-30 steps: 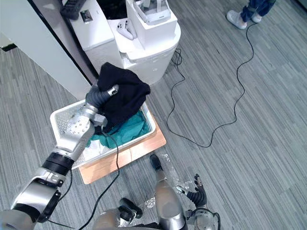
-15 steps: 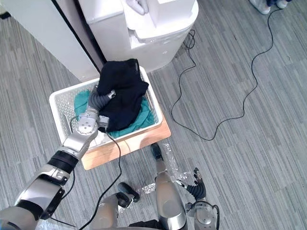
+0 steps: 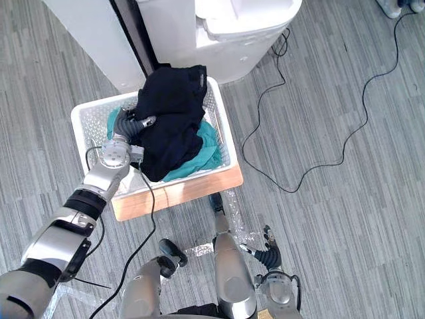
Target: Tidy the bed and pick cloth on bed and put in laundry
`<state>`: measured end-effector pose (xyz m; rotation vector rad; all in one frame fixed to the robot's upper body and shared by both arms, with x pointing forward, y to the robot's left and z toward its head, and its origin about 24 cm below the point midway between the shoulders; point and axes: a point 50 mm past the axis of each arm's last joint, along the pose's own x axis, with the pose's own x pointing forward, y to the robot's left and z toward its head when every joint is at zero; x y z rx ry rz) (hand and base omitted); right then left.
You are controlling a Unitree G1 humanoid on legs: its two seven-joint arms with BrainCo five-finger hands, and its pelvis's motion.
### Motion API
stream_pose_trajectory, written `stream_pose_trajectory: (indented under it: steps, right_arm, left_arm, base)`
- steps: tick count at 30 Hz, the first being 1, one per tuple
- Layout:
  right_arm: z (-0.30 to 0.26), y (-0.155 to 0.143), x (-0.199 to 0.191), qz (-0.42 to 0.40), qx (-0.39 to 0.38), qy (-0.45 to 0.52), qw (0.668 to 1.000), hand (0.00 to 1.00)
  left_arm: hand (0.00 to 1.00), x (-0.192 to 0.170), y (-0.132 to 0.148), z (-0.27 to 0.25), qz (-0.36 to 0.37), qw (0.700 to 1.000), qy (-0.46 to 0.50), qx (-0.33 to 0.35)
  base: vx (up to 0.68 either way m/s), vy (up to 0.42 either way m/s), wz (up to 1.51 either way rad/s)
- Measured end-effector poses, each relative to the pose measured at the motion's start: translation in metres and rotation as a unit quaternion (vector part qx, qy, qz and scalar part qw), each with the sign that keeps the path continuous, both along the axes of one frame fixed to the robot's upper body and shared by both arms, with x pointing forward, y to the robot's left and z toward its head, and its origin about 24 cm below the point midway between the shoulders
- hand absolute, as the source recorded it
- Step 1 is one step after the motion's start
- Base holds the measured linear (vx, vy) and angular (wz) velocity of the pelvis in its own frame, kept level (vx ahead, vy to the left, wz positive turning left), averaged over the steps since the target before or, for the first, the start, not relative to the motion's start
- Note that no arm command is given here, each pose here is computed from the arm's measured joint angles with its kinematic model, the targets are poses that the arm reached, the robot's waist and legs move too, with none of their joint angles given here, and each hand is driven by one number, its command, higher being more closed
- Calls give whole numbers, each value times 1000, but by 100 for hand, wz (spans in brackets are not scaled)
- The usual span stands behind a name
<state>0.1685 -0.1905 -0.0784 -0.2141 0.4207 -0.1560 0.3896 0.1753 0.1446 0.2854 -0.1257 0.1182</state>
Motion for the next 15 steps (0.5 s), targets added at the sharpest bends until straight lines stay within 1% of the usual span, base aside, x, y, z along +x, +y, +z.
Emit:
stream_pose_trajectory:
  steps: [5, 12, 15]
  right_arm:
    - [1, 1, 1, -2, -2, -3, 1000, 0]
    - [5, 6, 4, 6, 2, -13, 1000, 0]
    - [3, 8, 3, -2, 8, -5, 1000, 0]
  left_arm:
    - [0, 0, -2, 0, -13, 1000, -4, -3]
    - [0, -12, -16, 20, -65, 996, -63, -12]
    - [0, -21, -11, 24, -77, 993, -81, -26]
  base:
    - [-42, -64, 12]
    - [-33, -51, 10]
    - [12, -46, 12]
